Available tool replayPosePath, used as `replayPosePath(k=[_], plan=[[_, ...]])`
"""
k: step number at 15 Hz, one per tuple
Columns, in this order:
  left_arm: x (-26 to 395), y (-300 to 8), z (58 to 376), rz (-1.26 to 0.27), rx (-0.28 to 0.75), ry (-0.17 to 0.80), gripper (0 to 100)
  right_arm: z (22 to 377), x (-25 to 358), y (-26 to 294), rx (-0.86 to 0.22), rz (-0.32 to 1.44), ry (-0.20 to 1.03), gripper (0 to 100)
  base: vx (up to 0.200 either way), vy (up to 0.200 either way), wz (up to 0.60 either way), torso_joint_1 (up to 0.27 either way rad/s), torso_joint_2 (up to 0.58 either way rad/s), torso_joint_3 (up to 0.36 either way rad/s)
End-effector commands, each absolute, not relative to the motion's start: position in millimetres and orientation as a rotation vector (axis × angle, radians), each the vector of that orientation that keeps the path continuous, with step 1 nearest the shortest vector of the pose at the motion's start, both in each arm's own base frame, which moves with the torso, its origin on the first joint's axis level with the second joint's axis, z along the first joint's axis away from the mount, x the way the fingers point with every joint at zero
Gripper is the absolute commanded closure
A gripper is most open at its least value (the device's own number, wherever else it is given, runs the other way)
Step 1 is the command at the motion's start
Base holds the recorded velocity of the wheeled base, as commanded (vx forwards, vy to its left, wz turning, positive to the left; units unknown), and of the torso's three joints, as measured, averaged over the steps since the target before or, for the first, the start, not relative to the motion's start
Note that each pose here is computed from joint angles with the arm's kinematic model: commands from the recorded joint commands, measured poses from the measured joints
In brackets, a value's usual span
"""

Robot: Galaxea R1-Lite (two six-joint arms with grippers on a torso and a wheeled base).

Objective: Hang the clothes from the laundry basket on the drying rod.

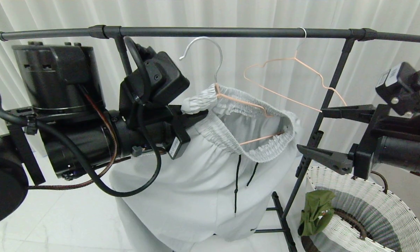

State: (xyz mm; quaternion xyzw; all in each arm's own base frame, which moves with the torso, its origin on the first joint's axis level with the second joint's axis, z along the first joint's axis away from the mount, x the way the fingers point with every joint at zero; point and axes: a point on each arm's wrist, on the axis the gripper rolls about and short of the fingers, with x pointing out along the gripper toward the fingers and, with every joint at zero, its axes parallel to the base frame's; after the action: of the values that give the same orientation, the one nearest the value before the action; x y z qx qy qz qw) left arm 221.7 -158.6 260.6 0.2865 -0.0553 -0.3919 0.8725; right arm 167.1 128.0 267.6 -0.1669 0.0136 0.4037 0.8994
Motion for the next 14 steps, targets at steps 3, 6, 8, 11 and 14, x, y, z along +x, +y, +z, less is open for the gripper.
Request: replayPosePath(k=[3, 6, 8, 11, 14], plan=[[204, -152, 246, -0.900, 0.612, -0.109, 100, 276, 189, 143, -0.390, 0.908, 0.048, 0, 0.000, 0.000, 0.00, 0.000, 0.00, 0.000], [201, -158, 249, -0.920, 0.610, -0.136, 100, 281, 208, 164, -0.433, 1.033, 0.101, 0, 0.000, 0.000, 0.00, 0.000, 0.00, 0.000], [201, -162, 251, -0.929, 0.608, -0.149, 100, 285, 217, 174, -0.435, 1.074, 0.137, 0, 0.000, 0.000, 0.00, 0.000, 0.00, 0.000], [203, -166, 257, -0.930, 0.604, -0.171, 100, 280, 229, 184, -0.439, 1.089, 0.185, 0, 0.000, 0.000, 0.00, 0.000, 0.00, 0.000], [201, -167, 258, -0.936, 0.603, -0.178, 100, 272, 234, 189, -0.444, 1.096, 0.224, 0, 0.000, 0.000, 0.00, 0.000, 0.00, 0.000]])
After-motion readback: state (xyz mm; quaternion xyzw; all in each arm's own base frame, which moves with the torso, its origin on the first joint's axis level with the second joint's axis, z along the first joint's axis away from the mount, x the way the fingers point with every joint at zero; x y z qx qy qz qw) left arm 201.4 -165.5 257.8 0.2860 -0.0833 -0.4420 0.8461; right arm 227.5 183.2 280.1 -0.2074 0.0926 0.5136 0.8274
